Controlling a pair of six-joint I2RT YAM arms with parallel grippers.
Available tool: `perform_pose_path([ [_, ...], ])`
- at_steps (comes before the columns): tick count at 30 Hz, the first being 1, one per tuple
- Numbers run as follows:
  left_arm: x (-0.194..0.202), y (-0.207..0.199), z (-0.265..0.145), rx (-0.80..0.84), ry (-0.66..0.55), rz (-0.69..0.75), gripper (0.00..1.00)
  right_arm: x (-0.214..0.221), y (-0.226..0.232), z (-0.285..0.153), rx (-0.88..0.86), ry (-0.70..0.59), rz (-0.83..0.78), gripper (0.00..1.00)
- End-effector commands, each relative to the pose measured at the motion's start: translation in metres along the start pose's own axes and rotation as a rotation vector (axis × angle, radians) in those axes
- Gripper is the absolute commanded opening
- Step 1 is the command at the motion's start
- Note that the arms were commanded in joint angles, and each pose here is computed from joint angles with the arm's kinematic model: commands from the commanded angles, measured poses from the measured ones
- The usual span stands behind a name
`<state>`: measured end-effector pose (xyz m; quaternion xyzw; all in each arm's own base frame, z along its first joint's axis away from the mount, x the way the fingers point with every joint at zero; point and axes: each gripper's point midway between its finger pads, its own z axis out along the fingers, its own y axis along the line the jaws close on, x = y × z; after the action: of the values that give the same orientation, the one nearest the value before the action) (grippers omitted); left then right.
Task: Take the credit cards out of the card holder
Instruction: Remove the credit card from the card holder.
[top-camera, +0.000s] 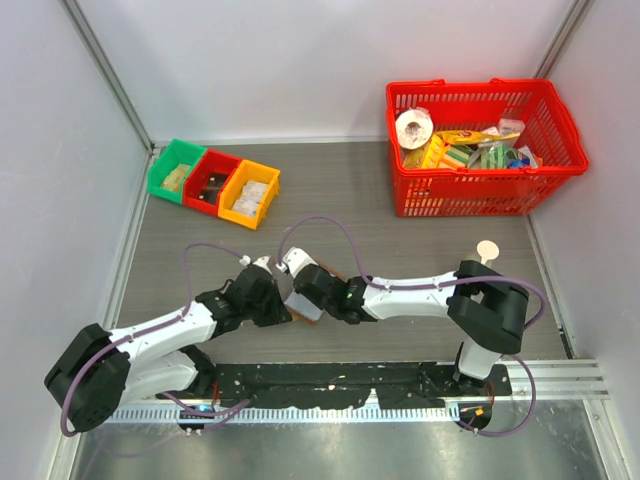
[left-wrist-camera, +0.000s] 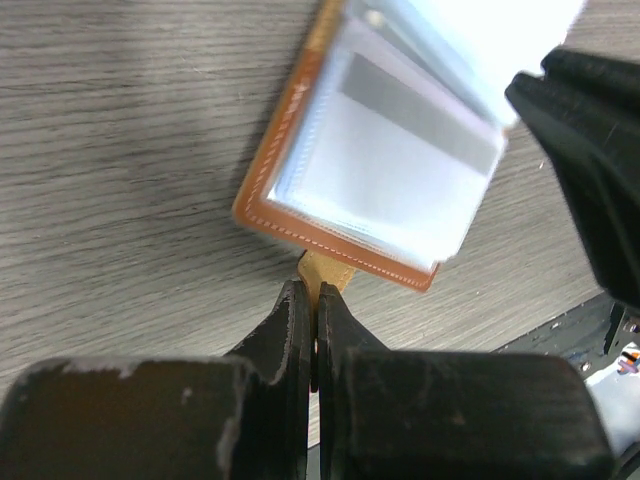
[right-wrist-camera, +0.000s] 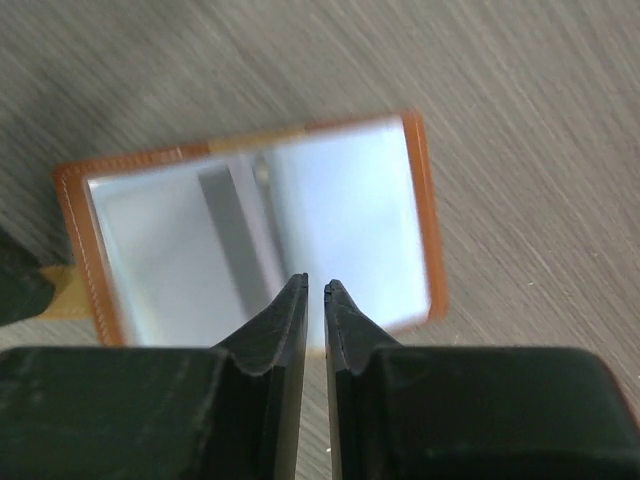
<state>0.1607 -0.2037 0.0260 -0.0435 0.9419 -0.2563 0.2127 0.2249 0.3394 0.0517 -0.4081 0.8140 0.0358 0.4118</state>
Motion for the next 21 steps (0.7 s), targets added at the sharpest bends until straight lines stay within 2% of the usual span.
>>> perform_pose_path([
  [1,0.001,-0.012,-0.006,0.043,0.026,0.036,0.0,-0.038,-0.015,-0.009,0.038,-0.083,0.048,0.17],
  [5,-0.003,-0.009,-0.008,0.031,0.004,0.035,0.0,-0.041,-0.001,-0.011,-0.056,-0.086,0.025,0.2],
  [7,-0.005,-0.008,-0.008,0.022,-0.009,0.036,0.0,-0.039,0.011,-0.014,-0.136,-0.087,-0.012,0.36],
  [11,-0.008,-0.007,-0.006,0.011,-0.016,0.04,0.0,-0.032,0.04,-0.026,-0.308,-0.109,-0.036,0.53],
  [15,-0.009,-0.009,-0.004,0.009,-0.009,0.047,0.0,-0.017,0.057,-0.033,-0.385,-0.099,-0.084,0.57],
  [21,-0.007,-0.01,-0.003,0.012,0.005,0.051,0.0,0.003,0.067,-0.03,-0.412,-0.048,-0.159,0.58],
])
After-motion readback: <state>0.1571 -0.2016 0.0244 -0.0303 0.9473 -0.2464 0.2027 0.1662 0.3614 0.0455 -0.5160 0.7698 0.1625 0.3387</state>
